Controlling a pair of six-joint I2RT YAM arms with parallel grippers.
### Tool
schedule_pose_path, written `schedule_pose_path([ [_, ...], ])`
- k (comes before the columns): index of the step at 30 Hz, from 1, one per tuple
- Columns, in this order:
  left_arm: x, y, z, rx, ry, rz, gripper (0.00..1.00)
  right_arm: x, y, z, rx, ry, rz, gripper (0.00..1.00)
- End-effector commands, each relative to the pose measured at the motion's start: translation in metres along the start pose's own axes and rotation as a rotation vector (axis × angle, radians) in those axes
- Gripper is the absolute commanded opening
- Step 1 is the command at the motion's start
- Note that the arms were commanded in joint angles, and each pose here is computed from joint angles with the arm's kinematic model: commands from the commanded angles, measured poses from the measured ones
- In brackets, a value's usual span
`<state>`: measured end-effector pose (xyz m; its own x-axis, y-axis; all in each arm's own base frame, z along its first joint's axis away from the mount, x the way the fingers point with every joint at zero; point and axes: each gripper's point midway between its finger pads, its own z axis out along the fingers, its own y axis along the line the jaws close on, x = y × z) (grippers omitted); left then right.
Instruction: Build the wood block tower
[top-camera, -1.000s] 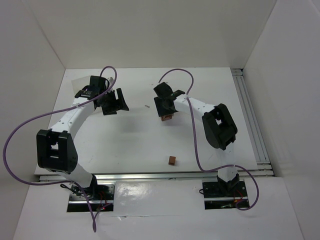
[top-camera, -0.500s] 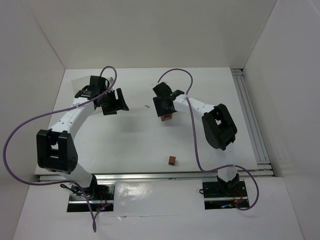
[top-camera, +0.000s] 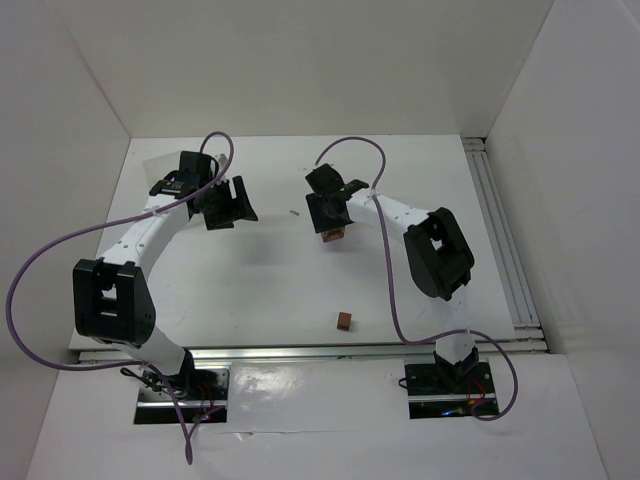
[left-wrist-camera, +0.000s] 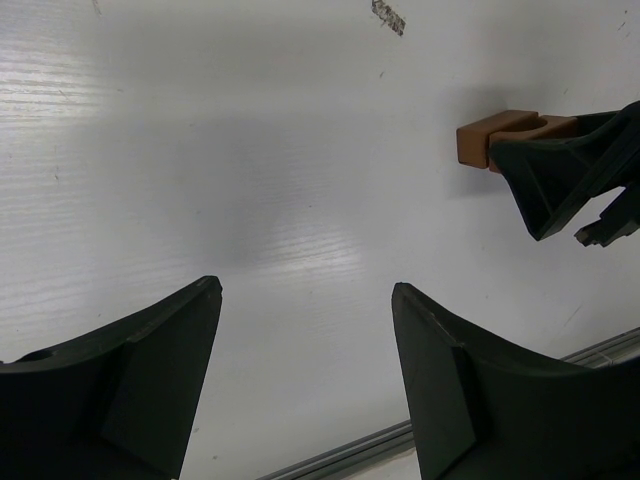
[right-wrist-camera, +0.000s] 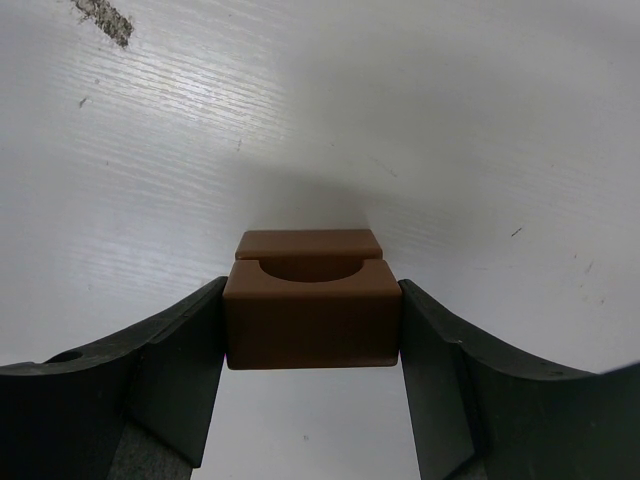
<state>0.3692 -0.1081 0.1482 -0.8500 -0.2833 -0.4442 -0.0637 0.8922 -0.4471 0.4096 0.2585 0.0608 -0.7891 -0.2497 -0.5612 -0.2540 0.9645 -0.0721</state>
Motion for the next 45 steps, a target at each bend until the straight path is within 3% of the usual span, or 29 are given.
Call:
schedule_pose_path([
  [1,-0.012,-0.012,-0.006,0.03,-0.025,0.004,0.81,-0.018,0.008,-0.004,-0.01,-0.049,0.002,0.65],
  [14,-0.012,-0.012,-0.006,0.03,-0.025,0.004,0.81,-0.012,0.008,0.003,-0.005,-0.032,-0.003,0.7],
  [19,-0.012,-0.012,-0.006,0.03,-0.025,0.004,0.81,-0.016,0.009,0.001,-0.007,-0.041,0.0,0.78],
  [24,-0.012,-0.012,-0.006,0.03,-0.025,0.004,0.81,-0.019,0.007,0.0,0.001,-0.044,0.0,0.99],
  [33,-0.007,-0.013,-0.004,0.031,-0.012,0.008,0.81,-0.052,0.003,-0.037,0.001,-0.12,0.013,0.99],
  [37,-0.009,-0.016,-0.01,0.038,-0.028,0.013,0.81,-0.07,-0.003,-0.083,0.012,-0.204,0.024,0.99],
  [41,-0.009,-0.015,-0.012,0.028,-0.033,0.013,0.81,-0.05,-0.013,-0.119,-0.009,-0.222,0.057,0.99],
  [45,-0.008,-0.016,-0.017,0.032,-0.042,0.016,0.81,0.044,-0.015,-0.121,-0.043,-0.076,0.077,0.99],
])
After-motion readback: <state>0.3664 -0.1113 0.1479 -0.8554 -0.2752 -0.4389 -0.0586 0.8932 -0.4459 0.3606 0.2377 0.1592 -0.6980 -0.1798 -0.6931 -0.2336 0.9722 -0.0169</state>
